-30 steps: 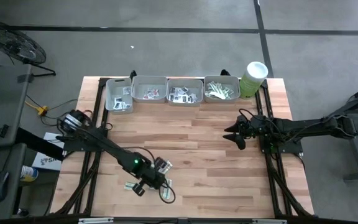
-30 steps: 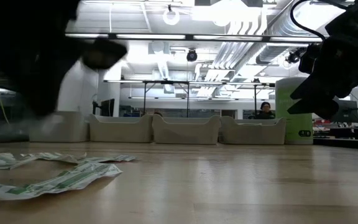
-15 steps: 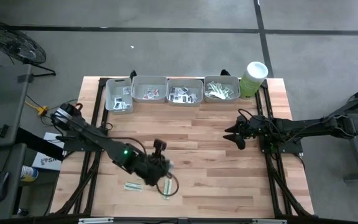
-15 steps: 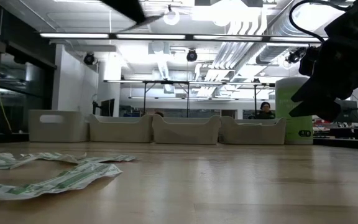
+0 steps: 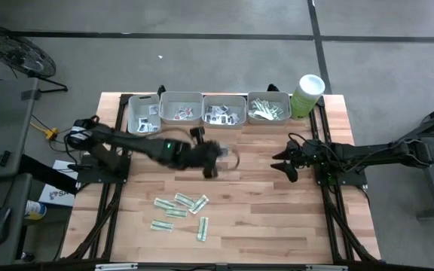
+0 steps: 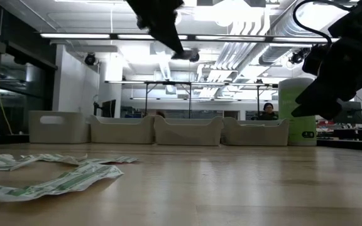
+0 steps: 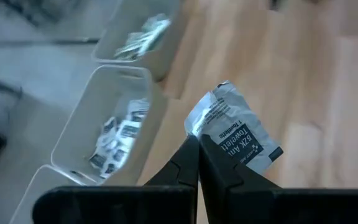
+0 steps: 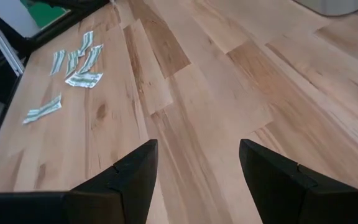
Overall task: Pick & Place First Aid Supplies
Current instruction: Put the gray towelette pack into the middle right gray bin
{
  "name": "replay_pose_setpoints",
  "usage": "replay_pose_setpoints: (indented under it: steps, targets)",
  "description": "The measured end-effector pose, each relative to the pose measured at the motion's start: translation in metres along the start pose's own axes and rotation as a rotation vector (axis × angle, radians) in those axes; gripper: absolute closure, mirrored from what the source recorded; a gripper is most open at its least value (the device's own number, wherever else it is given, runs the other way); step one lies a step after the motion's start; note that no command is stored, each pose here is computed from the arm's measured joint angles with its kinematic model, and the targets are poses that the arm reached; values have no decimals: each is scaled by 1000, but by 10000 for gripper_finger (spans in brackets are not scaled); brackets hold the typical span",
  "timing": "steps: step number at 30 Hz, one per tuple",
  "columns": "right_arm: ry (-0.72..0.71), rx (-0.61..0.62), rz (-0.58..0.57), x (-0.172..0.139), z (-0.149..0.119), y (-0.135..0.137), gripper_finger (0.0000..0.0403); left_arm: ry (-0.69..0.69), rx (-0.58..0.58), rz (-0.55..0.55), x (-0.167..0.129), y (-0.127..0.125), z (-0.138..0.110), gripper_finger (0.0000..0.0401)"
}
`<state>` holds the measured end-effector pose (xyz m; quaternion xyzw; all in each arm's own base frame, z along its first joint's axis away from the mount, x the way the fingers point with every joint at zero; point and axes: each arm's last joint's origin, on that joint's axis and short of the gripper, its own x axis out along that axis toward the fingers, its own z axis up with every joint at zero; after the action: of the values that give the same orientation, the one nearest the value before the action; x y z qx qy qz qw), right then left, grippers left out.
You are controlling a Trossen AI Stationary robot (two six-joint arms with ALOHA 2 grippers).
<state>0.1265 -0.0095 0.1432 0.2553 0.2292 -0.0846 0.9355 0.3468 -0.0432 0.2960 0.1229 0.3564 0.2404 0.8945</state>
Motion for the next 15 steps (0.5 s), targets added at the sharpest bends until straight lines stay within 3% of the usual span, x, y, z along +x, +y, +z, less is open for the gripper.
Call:
replay_pose_setpoints:
  steps: [4,10,15]
  targets:
    - [0,-34,0,0,0,0,183,12,-128,50,27,39,4,401]
    - [0,85,1,0,0,0,183,1,-304,114,67,98,4,401]
    - [-5,40,5,0,1,0,183,-10,-456,161,100,137,-4,401]
